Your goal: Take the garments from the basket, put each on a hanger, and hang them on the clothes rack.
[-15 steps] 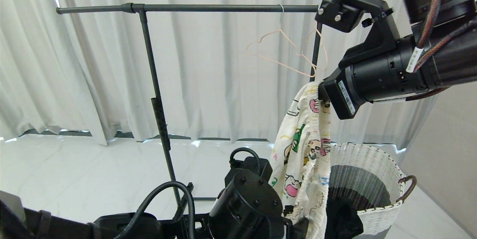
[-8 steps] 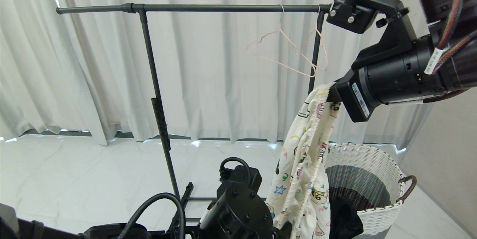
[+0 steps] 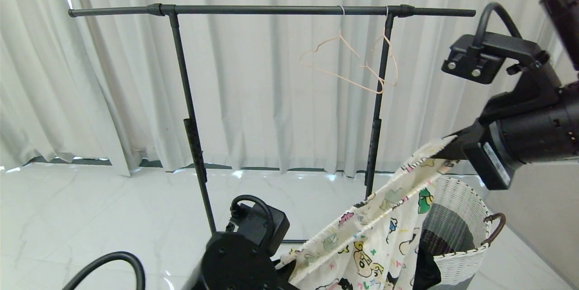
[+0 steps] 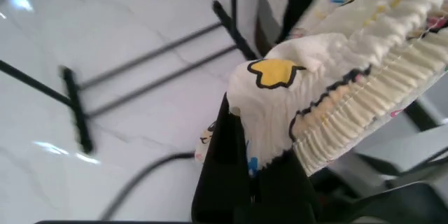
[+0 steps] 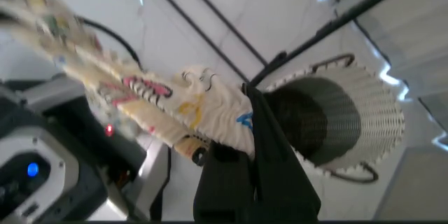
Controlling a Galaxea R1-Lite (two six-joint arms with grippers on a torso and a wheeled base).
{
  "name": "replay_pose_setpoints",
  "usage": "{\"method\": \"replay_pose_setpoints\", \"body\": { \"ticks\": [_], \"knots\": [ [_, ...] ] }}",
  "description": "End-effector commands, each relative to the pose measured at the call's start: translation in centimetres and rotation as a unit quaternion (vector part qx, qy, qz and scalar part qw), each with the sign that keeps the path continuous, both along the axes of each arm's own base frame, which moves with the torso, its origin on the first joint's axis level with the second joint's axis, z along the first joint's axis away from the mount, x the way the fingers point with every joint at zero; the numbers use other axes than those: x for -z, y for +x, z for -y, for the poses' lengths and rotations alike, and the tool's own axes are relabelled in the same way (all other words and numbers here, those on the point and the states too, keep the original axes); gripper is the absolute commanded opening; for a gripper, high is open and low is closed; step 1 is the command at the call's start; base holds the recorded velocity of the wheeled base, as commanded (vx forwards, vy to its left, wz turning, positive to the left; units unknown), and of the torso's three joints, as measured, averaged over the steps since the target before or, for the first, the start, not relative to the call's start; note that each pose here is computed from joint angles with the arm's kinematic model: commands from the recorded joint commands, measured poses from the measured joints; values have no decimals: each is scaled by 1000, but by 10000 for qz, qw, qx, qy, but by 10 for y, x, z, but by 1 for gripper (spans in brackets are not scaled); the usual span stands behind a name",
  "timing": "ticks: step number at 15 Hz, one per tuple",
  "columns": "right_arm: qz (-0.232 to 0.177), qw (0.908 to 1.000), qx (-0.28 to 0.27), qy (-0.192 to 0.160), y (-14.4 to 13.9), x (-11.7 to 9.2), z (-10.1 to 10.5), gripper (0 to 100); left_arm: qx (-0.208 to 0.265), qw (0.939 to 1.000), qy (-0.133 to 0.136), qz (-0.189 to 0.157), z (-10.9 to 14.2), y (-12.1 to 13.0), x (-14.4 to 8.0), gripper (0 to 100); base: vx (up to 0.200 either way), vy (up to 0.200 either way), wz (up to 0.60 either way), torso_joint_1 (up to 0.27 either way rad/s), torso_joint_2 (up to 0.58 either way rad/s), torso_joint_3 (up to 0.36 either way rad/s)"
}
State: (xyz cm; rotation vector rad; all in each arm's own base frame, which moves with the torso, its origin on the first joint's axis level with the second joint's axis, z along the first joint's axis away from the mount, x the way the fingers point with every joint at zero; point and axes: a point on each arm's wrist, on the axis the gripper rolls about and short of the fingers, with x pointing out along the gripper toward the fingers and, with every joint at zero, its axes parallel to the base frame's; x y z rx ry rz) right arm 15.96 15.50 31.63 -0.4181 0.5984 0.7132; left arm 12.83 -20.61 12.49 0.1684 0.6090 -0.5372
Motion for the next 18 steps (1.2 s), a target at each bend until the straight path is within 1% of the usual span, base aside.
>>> {"method": "replay_pose_setpoints", "body": {
  "ticks": [1, 2, 3, 4, 5, 6, 7, 9, 10, 11, 12, 13, 14, 15, 16, 17, 18],
  "knots": [
    [-28, 10000, 87, -20, -23, -3, 27, 0, 31, 9983, -54, 573, -21, 0, -26, 0, 0, 0, 0, 0, 0, 0],
    [-36, 9999, 135, 14, -30, -3, 35, 0, 71, 9961, 70, 882, -26, 5, -38, 0, 0, 0, 0, 0, 0, 0],
    [-4, 9999, 144, 61, -36, -4, 41, 0, 33, 9942, 87, 1075, -27, 11, -53, 0, 0, 0, 0, 0, 0, 0],
    [40, 9998, 144, 104, -43, -5, 47, 0, -44, 9934, 62, 1140, -26, 18, -76, 0, 0, 0, 0, 0, 0, 0],
    [56, 9998, 144, 120, -46, -6, 50, 0, -96, 9935, 80, 1131, -24, 22, -91, 0, 0, 0, 0, 0, 0, 0],
    [159, 9995, 160, 236, -48, -13, 53, 0, -114, 9941, 114, 1071, -23, 28, -128, 0, 0, 0, 0, 0, 0, 0],
    [323, 9986, 159, 397, -49, -25, 53, 0, -40, 9949, 120, 1002, -23, 28, -151, 0, 0, 0, 0, 0, 0, 0],
    [510, 9969, 164, 578, -45, -41, 50, 0, 139, 9963, 91, 848, -25, 27, -180, 0, 0, 0, 0, 0, 0, 0],
    [654, 9950, 262, 704, -36, -54, 46, 0, 285, 9974, 83, 653, -31, 27, -207, 0, 0, 0, 0, 0, 0, 0],
    [727, 9940, 269, 772, -33, -60, 44, 0, 378, 9977, 100, 553, -36, 23, -221, 0, 0, 0, 0, 0, 0, 0],
    [783, 9931, 276, 824, -33, -64, 44, 0, 454, 9979, 167, 427, -40, 19, -228, 0, 0, 0, 0, 0, 0, 0],
    [799, 9929, 268, 840, -34, -65, 45, 0, 509, 9978, 181, 378, -41, 17, -229, 0, 0, 0, 0, 0, 0, 0],
    [760, 9934, 256, 815, -38, -64, 48, 0, 507, 9979, 184, 352, -40, 17, -228, 0, 0, 0, 0, 0, 0, 0],
    [689, 9944, 230, 767, -48, -64, 56, 0, 508, 9979, 195, 342, -38, 20, -227, 0, 0, 0, 0, 0, 0, 0],
    [578, 9956, 128, 727, -59, -64, 65, 0, 522, 9976, 104, 434, -35, 21, -230, 0, 0, 0, 0, 0, 0, 0],
    [399, 9964, -156, 731, -75, -63, 75, 0, 630, 9958, -163, 637, -27, 23, -234, 0, 0, 0, 0, 0, 0, 0],
    [265, 9961, -475, 692, -90, -62, 81, 0, 706, 9938, -347, 787, -19, 27, -236, 0, 0, 0, 0, 0, 0, 0]
  ]
}}
